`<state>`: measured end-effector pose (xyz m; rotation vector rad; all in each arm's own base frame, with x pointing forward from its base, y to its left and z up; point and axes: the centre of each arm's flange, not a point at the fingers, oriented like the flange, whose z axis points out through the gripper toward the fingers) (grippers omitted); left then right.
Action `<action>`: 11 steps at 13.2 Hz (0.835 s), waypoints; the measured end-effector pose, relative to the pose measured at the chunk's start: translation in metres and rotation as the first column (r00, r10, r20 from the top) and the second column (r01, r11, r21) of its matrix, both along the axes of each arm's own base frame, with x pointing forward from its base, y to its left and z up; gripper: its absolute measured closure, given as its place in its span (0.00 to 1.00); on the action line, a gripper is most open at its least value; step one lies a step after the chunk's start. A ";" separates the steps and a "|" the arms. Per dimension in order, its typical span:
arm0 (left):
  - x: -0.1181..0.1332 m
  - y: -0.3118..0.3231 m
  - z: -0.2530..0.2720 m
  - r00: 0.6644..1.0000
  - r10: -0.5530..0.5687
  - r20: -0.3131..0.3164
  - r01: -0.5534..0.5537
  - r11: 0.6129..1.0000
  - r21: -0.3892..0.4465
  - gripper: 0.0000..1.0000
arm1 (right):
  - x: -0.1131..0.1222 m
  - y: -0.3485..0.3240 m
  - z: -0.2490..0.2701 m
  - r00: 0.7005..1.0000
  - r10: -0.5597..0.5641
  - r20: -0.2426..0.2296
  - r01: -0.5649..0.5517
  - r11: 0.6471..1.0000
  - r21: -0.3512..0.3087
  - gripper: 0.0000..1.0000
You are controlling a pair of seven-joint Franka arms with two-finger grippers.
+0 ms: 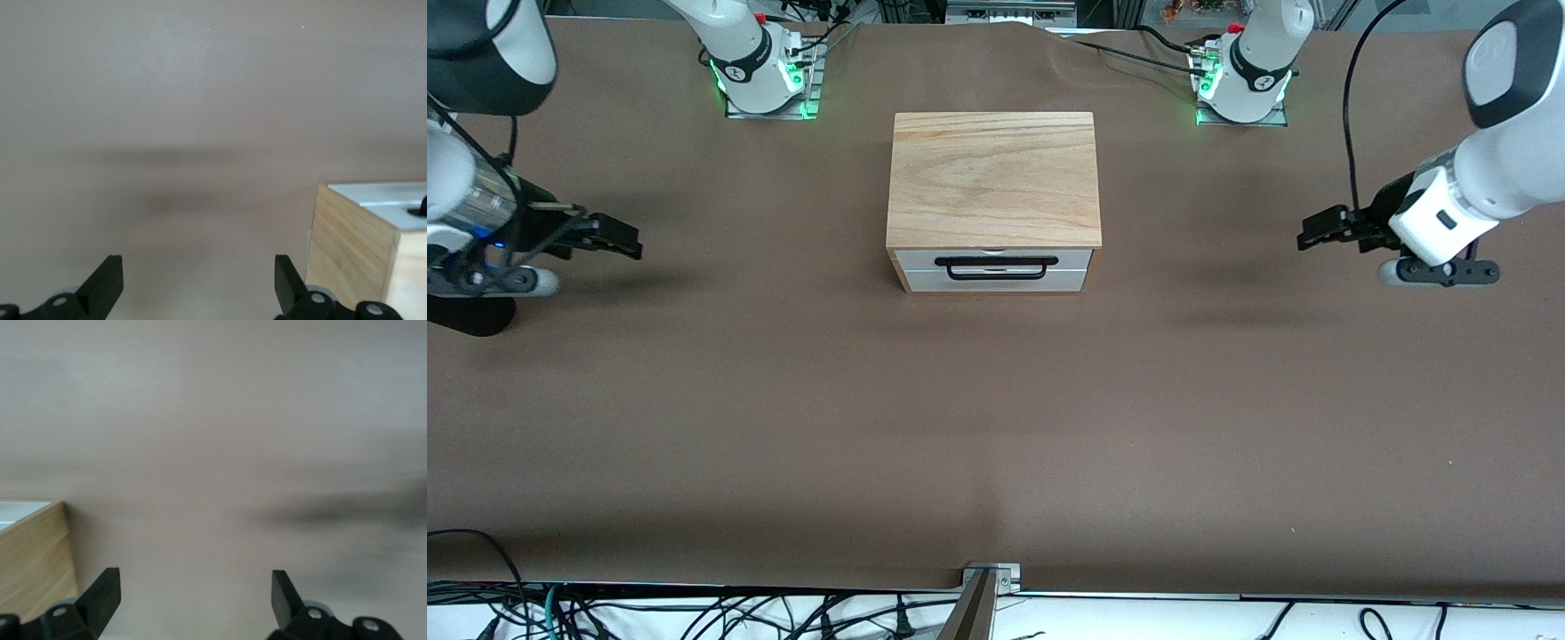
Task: Pull top drawer with both arms simultaneously
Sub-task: 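Move the left gripper and the right gripper toward the drawer handle ends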
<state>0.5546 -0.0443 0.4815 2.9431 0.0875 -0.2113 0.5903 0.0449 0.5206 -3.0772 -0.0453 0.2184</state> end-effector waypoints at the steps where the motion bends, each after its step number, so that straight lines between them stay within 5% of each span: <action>1: 0.000 -0.007 -0.017 1.000 0.016 -0.006 -0.016 0.999 -0.038 0.00 | 0.002 0.016 -0.011 1.000 0.010 -0.022 -0.009 0.999 0.044 0.00; 4: 0.000 -0.034 -0.061 0.997 0.073 -0.028 -0.077 0.984 -0.163 0.00 | 0.009 0.053 -0.045 0.995 -0.003 -0.103 0.027 0.972 0.232 0.00; 6: -0.002 -0.054 -0.085 0.995 0.097 -0.035 -0.103 0.972 -0.212 0.00 | 0.015 0.074 -0.071 0.988 0.003 -0.152 0.056 0.923 0.381 0.00; 9: -0.005 -0.085 -0.109 0.990 0.123 -0.068 -0.138 0.939 -0.315 0.00 | 0.020 0.111 -0.117 0.991 0.079 -0.105 -0.005 0.818 0.575 0.00; 11: -0.002 -0.099 -0.125 0.995 0.088 -0.039 -0.096 0.884 -0.457 0.00 | 0.019 0.138 -0.157 0.990 0.126 -0.062 -0.049 0.725 0.687 0.00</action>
